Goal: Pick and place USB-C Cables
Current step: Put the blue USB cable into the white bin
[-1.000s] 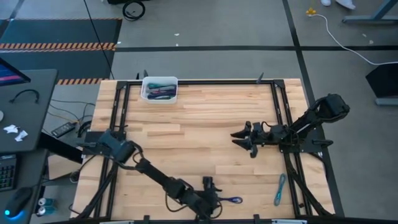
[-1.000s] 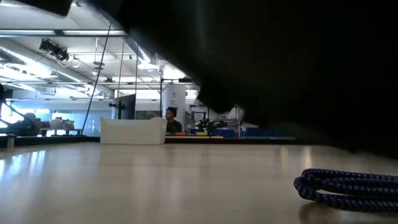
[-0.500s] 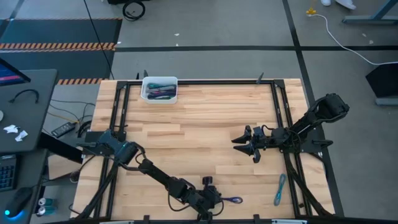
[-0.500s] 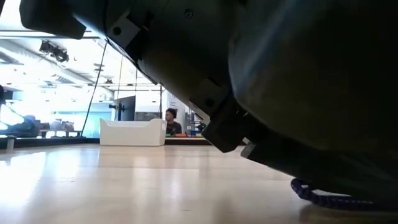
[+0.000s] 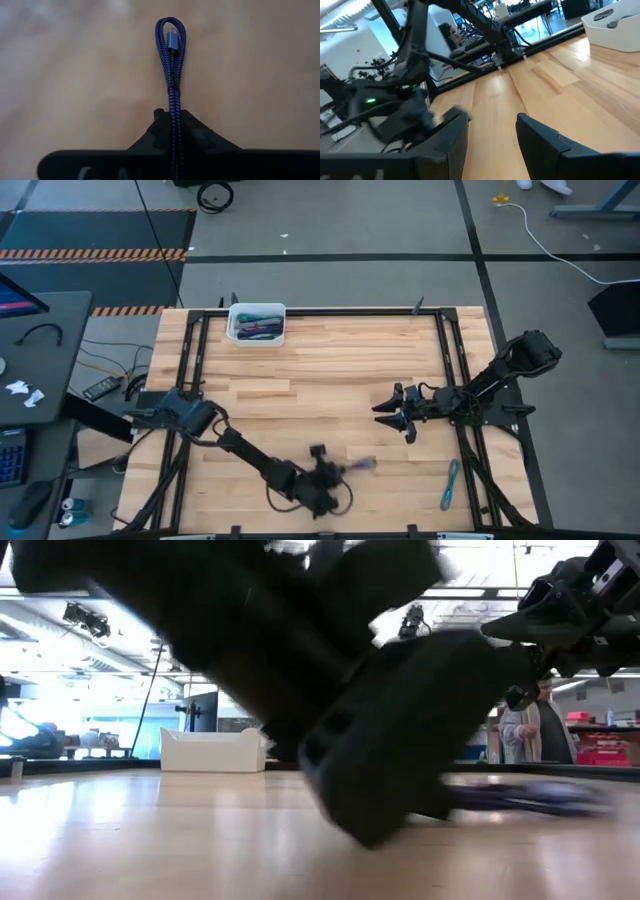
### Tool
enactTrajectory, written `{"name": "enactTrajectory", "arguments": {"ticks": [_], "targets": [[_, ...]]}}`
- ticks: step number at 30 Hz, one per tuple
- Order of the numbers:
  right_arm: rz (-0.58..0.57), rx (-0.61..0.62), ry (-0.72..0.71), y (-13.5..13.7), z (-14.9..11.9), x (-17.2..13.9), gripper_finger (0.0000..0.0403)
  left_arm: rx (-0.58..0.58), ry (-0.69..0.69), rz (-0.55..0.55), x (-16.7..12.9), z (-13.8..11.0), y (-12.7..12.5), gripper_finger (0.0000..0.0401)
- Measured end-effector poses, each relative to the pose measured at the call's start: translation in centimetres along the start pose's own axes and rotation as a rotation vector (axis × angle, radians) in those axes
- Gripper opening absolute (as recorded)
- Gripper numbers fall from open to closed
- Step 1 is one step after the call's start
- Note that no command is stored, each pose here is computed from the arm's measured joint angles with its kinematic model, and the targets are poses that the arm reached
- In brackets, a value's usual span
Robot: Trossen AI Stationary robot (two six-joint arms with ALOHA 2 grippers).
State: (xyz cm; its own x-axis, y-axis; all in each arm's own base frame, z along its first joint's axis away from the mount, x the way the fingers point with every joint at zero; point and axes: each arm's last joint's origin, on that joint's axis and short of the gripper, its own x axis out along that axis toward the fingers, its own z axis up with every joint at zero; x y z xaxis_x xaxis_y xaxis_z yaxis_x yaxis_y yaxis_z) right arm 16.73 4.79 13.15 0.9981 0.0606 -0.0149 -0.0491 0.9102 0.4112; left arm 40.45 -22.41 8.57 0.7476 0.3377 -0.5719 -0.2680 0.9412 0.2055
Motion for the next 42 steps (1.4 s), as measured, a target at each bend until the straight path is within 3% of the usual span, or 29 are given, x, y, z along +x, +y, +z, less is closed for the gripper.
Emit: {"name": "enactTrajectory", "arguments": {"ticks": [6,13,15,22,24,29,34,42], "targets": [[-0.022,-0.012,-0.01,-0.1,0.0,0.0,0.0171,-0.018,-0.035,0.195,-1.2,-2.1,6.9,0.0023],[-0.116,-0.079,-0.042,-0.4,0.1,0.0,0.0171,-0.104,-0.138,0.321,-4.5,-4.0,16.4,0.0023],[-0.153,-0.107,-0.054,-0.5,0.2,0.0,0.0171,-0.127,-0.206,0.343,-5.7,-3.5,18.8,0.0023],[-0.266,-0.197,-0.086,-1.3,0.6,0.3,0.0171,0.033,-0.246,0.422,-10.0,-1.5,28.0,0.0023],[-0.306,-0.225,-0.091,-1.6,0.8,0.4,0.0171,0.084,-0.195,0.422,-11.0,-1.0,30.9,0.0023],[-0.391,-0.286,-0.123,-2.5,1.7,1.0,0.0171,0.147,0.105,0.396,-14.3,-0.1,37.8,0.0023],[-0.462,-0.359,-0.148,-3.4,2.8,1.7,0.0171,0.174,0.389,0.297,-16.8,0.0,42.1,0.0023],[-0.545,-0.45,-0.168,-4.6,4.0,2.2,0.0171,0.278,0.628,0.205,-14.4,-2.9,46.6,0.0023]]}}
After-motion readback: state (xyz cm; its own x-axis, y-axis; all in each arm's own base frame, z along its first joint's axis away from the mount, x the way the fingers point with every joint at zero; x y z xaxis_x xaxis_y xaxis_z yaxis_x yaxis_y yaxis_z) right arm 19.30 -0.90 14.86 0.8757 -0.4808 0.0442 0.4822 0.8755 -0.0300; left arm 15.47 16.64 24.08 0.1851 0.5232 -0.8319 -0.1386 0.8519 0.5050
